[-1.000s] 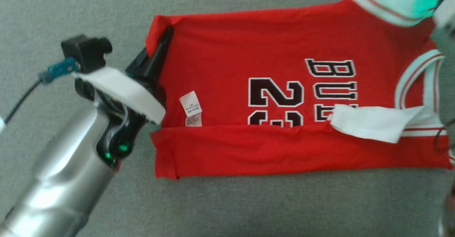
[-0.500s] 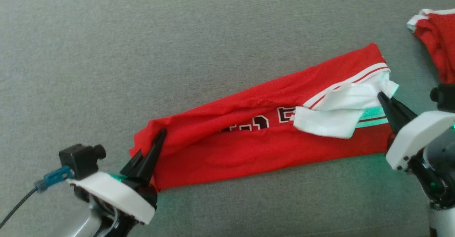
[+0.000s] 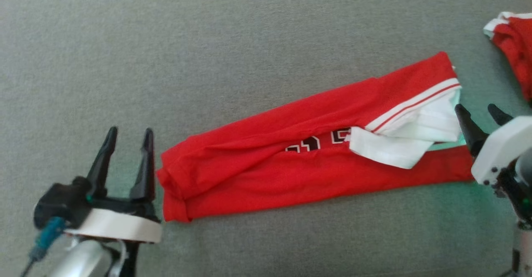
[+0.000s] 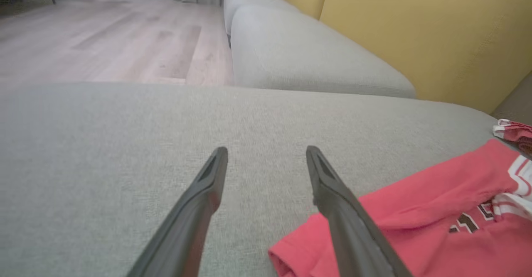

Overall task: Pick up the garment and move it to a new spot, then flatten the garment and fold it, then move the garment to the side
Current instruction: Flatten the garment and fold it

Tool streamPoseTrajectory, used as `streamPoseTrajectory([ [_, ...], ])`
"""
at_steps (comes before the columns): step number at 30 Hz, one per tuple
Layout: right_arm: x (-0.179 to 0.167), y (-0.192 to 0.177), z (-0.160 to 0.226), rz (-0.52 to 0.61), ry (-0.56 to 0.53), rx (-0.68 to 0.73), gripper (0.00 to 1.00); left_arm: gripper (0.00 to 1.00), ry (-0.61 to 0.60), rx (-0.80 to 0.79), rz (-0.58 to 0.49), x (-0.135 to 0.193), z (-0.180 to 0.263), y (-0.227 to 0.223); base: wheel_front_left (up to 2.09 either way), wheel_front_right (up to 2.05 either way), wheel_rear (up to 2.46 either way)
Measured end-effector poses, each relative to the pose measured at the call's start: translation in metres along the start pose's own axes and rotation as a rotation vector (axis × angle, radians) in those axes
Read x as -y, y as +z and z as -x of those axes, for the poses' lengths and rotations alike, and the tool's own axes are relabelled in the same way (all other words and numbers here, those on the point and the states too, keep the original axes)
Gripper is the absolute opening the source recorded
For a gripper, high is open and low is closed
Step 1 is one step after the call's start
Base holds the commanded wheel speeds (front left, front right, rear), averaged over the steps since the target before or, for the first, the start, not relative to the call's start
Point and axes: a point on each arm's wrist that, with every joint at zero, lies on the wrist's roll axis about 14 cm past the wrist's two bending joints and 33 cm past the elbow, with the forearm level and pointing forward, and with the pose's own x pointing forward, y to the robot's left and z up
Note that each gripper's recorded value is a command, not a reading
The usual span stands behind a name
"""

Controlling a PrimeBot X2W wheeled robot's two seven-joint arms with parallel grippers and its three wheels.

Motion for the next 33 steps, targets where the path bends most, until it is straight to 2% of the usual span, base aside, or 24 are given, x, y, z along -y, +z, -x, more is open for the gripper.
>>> streamPoseTrajectory([
  [2,-0.002,-0.007,-0.009,-0.015,0.001,-0.061,1.00,1.00,0.011,0.049,-0.024,0.003,-0.001,0.006,0.00,0.00,0.00],
  [3,-0.002,-0.020,-0.018,-0.016,-0.001,-0.145,1.00,1.00,0.023,0.092,-0.049,0.004,-0.003,0.012,0.00,0.00,0.00],
  [7,0.001,-0.050,-0.030,0.001,-0.023,-0.301,1.00,1.00,0.036,0.169,-0.098,0.009,-0.003,0.024,0.00,0.00,0.00],
  [10,-0.003,-0.054,-0.036,0.026,-0.014,-0.350,1.00,1.00,0.023,0.200,-0.111,0.017,0.000,0.026,0.00,0.00,0.00],
  [15,-0.015,-0.057,-0.039,-0.024,0.043,-0.398,1.00,1.00,0.052,0.186,-0.090,0.015,0.011,0.014,0.00,0.00,0.00],
  [16,-0.021,-0.056,-0.038,-0.040,0.065,-0.393,0.90,1.00,0.060,0.190,-0.080,0.015,0.014,0.013,0.00,0.00,0.00],
  [17,-0.021,-0.056,-0.038,-0.040,0.065,-0.393,0.01,1.00,0.060,0.190,-0.080,0.015,0.014,0.013,0.00,0.00,0.00],
  [20,-0.043,-0.049,-0.036,-0.091,0.156,-0.349,0.00,1.00,0.064,0.204,-0.040,0.018,0.018,0.013,0.00,0.00,0.00],
  [23,-0.048,-0.040,-0.030,-0.122,0.177,-0.296,0.00,1.00,0.066,0.204,-0.033,0.017,0.025,0.010,0.00,0.00,0.00],
  [33,0.042,0.034,0.026,-0.121,-0.017,-0.042,0.00,1.00,0.080,0.235,-0.008,0.019,0.046,0.011,0.00,0.00,0.00],
])
